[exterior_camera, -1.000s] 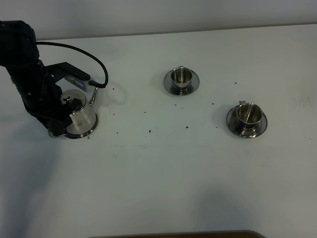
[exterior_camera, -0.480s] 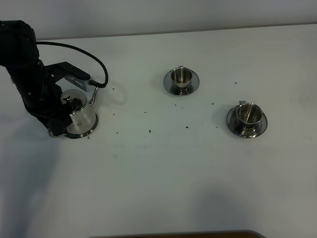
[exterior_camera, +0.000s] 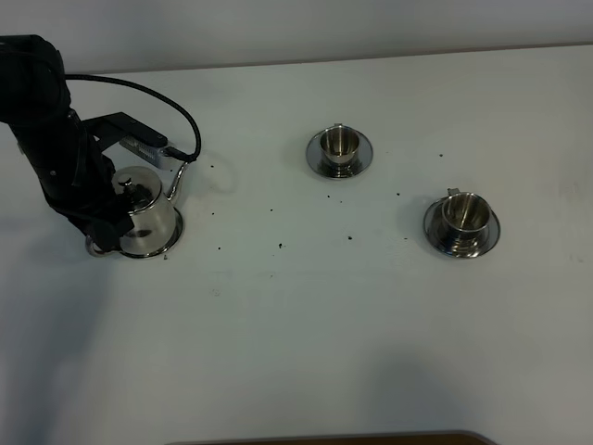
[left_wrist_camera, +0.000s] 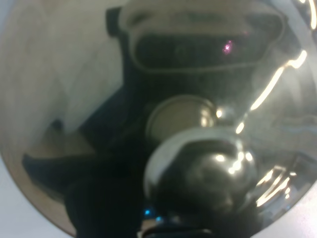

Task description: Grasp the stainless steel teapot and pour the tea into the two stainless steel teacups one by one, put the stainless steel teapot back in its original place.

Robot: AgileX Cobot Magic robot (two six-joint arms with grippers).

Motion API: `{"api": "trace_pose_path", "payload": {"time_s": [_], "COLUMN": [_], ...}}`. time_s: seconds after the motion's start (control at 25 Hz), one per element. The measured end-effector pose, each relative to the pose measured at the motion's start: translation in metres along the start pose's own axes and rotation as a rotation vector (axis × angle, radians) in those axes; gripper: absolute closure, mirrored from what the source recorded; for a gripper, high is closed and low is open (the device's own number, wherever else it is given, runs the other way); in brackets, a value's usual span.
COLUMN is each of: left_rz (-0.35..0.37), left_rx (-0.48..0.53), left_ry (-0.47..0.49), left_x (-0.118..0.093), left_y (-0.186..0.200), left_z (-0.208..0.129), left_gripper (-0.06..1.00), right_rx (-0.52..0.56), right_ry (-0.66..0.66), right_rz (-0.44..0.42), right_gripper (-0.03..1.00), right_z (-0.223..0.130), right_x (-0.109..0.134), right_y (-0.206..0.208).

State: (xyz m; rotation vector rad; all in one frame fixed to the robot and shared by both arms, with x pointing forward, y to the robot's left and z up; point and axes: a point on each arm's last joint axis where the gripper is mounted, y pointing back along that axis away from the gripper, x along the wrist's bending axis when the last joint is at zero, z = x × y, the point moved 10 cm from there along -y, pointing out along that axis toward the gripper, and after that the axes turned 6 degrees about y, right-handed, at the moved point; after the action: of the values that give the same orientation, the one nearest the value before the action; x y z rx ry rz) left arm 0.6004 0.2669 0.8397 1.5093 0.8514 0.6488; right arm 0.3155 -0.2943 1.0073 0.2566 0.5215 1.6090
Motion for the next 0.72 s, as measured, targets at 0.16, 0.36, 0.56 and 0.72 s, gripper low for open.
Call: {"api": "trace_pose_path", "payload": {"time_s": [0.16,0.36,0.56,0.72], "left_rz": [0.014,0.018,0.021,0.009], "left_rx": [-0.023,-0.030,-0.039,-0.051], "left_ry": [0.000,0.000,0.000,0.007], "left_x": [0.0018,0.0026,0.0033,0.0010], "left_y": [0.0030,0.0031,0.0031,0.0032], "left_z": [0.0032,0.0044,0.0061,0.0084], "left_gripper": [0.69,0.69,0.69,0.69], "right_rx": [0.000,0.000,0.000,0.000], "right_ry": [0.000,0.000,-0.001,-0.001], "right_rz": [0.000,0.000,0.000,0.000], "right_gripper": [0.48,0.48,0.48,0.48], "right_z": [0.0000,0.0000,0.0000,0.0000], "right_x": [0.0000,0.0000,0.0000,0.0000], "right_y": [0.0000,0.0000,0.0000,0.0000]}}
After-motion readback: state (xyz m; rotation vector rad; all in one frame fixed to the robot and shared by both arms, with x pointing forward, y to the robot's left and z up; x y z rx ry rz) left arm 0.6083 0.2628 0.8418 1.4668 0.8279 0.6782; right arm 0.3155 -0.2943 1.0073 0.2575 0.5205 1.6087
